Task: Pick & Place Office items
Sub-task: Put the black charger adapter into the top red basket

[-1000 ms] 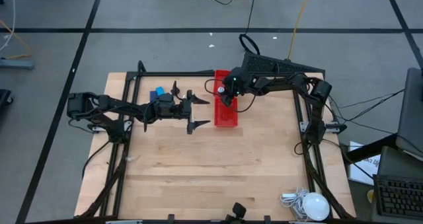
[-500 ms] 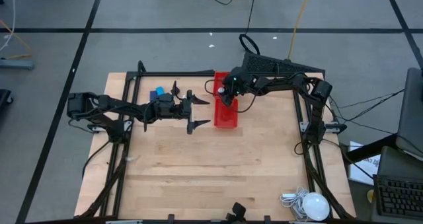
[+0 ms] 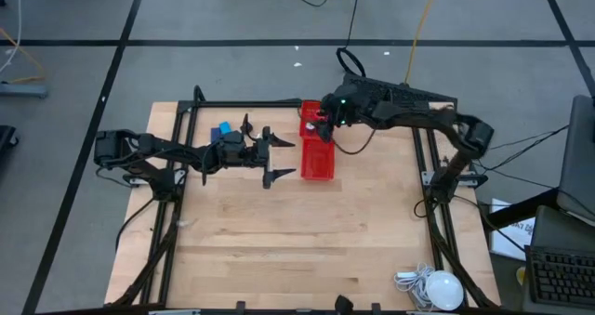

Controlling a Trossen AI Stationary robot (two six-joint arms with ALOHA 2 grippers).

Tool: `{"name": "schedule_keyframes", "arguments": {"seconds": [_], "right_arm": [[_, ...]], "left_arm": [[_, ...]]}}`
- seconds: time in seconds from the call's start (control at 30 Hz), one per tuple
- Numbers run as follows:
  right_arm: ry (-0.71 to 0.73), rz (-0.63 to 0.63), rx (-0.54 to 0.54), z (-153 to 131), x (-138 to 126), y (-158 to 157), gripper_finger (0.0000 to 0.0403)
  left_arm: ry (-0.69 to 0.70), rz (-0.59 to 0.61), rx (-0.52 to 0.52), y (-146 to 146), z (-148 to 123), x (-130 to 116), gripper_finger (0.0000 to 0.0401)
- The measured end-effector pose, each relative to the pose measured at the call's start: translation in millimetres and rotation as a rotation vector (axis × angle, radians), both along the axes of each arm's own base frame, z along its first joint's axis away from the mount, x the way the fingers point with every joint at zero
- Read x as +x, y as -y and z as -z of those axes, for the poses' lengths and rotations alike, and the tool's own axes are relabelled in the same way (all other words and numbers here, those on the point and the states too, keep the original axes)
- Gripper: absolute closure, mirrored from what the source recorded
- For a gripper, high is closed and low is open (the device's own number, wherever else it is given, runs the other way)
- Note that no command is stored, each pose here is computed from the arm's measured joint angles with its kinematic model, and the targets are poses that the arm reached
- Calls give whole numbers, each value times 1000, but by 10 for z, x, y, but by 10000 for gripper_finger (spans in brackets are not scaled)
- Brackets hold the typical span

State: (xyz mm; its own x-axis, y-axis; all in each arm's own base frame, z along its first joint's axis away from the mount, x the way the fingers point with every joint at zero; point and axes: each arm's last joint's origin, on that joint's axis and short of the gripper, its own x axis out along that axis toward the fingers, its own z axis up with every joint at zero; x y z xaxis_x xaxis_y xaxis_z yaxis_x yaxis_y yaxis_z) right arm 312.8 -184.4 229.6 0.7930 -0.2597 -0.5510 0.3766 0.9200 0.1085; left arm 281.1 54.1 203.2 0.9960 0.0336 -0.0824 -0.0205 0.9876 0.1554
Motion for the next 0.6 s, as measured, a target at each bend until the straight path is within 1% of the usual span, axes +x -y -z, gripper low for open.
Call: {"name": "schedule_keyframes", "arguments": {"seconds": [0.07,0.13,0.23,0.3,0.4,0.57,0.6], "right_arm": [[51,-74,23,-178,-92,-122,222],[102,-140,24,-313,-196,-275,227],[140,-166,-14,-421,-387,-519,233],[181,-164,-78,-468,-514,-676,236],[294,-196,-171,-513,-711,-875,238],[489,-248,-304,-402,-1001,-1110,238],[522,-251,-326,-372,-1053,-1137,238]], "left_arm": [[0,1,3,0,0,0,36],[3,0,4,0,-3,0,36],[25,-2,-38,3,-22,1,36],[26,-1,-78,5,-22,1,36],[26,12,-116,13,-22,2,36],[29,-5,-210,56,-22,11,36],[26,-26,-243,59,-17,12,36]]}}
